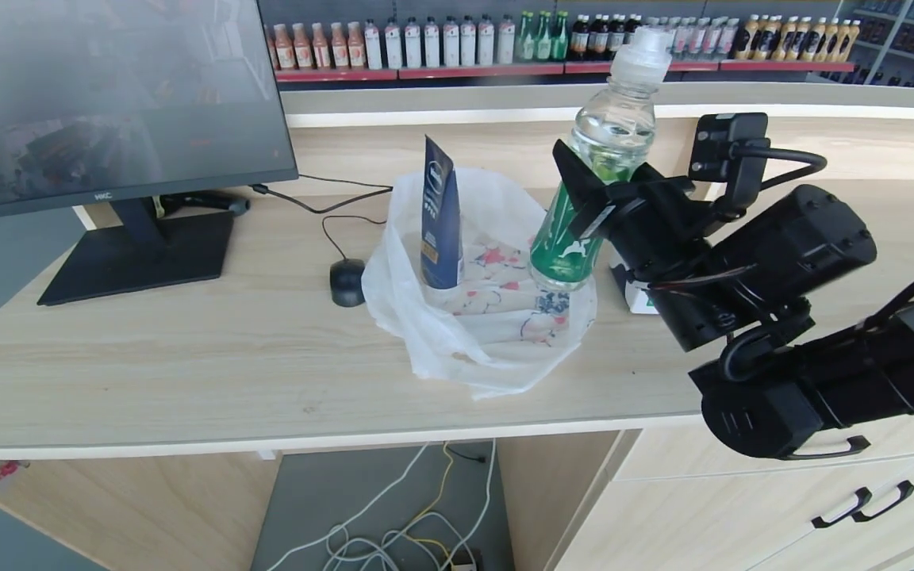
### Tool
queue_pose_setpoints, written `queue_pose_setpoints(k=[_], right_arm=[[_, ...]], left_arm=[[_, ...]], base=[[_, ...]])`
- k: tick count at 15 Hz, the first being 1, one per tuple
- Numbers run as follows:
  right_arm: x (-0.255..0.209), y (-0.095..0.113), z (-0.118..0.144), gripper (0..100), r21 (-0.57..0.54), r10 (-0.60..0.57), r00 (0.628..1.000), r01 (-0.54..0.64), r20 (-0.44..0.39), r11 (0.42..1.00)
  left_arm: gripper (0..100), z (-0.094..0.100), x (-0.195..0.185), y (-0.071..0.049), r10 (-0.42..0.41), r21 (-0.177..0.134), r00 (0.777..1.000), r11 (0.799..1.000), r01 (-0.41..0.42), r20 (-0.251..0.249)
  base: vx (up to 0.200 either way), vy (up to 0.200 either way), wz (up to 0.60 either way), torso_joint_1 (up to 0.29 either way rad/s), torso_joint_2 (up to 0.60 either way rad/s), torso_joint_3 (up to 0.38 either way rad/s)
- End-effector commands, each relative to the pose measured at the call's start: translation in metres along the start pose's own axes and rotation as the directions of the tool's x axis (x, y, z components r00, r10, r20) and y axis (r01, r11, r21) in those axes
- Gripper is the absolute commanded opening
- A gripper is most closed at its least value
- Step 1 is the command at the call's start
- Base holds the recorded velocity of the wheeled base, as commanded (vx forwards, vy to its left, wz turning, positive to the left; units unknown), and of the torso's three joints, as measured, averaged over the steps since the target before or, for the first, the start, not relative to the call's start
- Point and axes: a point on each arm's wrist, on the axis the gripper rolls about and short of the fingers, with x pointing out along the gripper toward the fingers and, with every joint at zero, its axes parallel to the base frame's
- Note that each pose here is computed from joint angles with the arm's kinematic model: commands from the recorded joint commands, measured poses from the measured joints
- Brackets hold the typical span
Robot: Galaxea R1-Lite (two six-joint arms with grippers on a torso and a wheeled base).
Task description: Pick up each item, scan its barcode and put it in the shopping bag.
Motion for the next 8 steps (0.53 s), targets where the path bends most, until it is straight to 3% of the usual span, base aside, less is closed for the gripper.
queue_pose_setpoints(k=[1, 8], right_arm=[[0.004, 0.001, -0.025, 0, -0.006, 0.002, 0.999, -0.002, -0.037, 1.0], [0.008, 0.002, -0.059, 0, -0.015, 0.007, 0.997, -0.008, -0.079, 1.0]], left_arm=[[100, 0.0, 0.0, 0.0, 0.0, 0.0, 1.0, 1.0, 0.0, -0.002], [100, 0.0, 0.0, 0.0, 0.0, 0.0, 1.0, 1.0, 0.0, -0.002]], base=[[0.0, 0.0, 0.0, 0.0, 0.0, 0.0], [0.0, 0.0, 0.0, 0.0, 0.0, 0.0]])
